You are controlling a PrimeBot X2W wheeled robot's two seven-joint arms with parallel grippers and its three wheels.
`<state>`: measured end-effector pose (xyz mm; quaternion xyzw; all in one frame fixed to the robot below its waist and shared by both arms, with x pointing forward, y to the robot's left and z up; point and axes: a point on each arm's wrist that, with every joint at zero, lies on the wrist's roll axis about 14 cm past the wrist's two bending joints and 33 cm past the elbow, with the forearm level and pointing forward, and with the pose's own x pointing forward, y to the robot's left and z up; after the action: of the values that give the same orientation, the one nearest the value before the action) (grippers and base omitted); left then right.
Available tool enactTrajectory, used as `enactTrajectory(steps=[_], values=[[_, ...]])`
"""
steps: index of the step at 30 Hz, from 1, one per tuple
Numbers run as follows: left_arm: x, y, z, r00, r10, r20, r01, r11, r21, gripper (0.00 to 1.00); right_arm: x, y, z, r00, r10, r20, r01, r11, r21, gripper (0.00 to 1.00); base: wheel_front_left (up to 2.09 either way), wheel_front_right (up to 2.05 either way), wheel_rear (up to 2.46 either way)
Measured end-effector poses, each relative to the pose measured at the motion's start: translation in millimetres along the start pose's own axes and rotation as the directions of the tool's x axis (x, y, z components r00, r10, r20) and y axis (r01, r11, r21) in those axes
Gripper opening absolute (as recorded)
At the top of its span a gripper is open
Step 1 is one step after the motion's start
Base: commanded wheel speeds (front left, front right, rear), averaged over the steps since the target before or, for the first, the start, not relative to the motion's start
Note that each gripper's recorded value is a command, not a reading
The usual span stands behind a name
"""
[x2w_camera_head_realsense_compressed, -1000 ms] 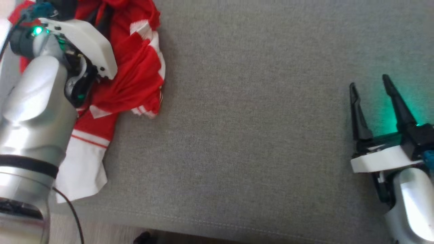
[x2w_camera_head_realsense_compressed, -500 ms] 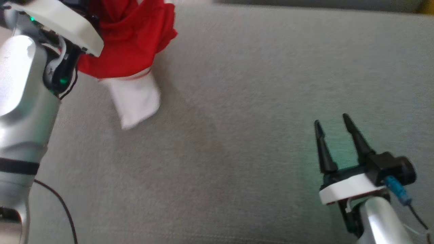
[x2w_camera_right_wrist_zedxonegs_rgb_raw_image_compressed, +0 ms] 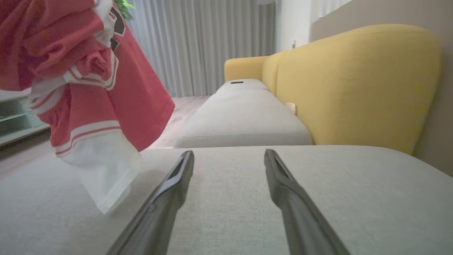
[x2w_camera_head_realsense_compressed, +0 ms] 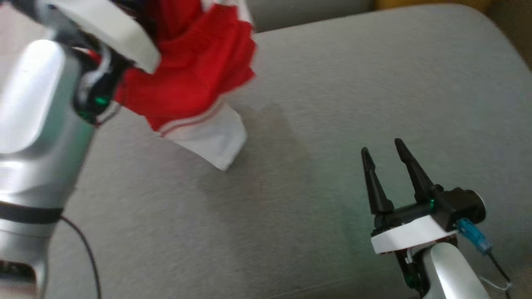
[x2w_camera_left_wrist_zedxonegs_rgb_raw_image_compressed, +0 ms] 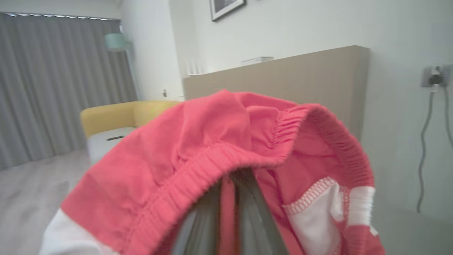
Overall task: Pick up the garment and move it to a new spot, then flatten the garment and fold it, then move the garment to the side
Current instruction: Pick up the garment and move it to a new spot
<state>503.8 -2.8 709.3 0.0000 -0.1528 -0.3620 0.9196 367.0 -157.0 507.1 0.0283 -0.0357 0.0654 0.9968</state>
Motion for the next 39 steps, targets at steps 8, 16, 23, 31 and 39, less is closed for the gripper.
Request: enactTrajectory(steps=[8,16,23,31,39], values=[[44.8,-103.0,-51.6,0.966,-0.25,-0.062,0.239,0.96,-0.149,0.0,-19.7,-32.8,3.7,0.993,-0.117,0.001,0.117,0.993,0.007,1.0,0.0,0.0,0.0],[33.2,-167.8,-180.1,0.906,-0.366,-0.214,0.288,0.901,-0.324,0.0,-6.6,-48.4,-10.1,0.987,-0.156,-0.044,0.156,0.988,0.014,1.0,0.0,0.0,0.0],[24.9,-183.5,-213.4,0.901,-0.369,-0.228,0.277,0.894,-0.352,1.0,-0.4,-51.5,-26.0,0.983,-0.159,-0.09,0.16,0.987,0.004,1.0,0.0,0.0,0.0],[9.7,-165.4,-146.0,0.97,-0.227,-0.083,0.193,0.935,-0.298,1.0,-6.0,-34.1,-19.9,0.991,-0.111,-0.068,0.111,0.994,-0.005,1.0,0.0,0.0,0.0],[-99.7,-113.3,-168.5,0.969,0.106,-0.223,-0.174,0.935,-0.31,1.0,-11.9,-5.2,-20.8,0.997,-0.028,-0.065,0.028,1.0,0.002,1.0,0.0,0.0,0.0]])
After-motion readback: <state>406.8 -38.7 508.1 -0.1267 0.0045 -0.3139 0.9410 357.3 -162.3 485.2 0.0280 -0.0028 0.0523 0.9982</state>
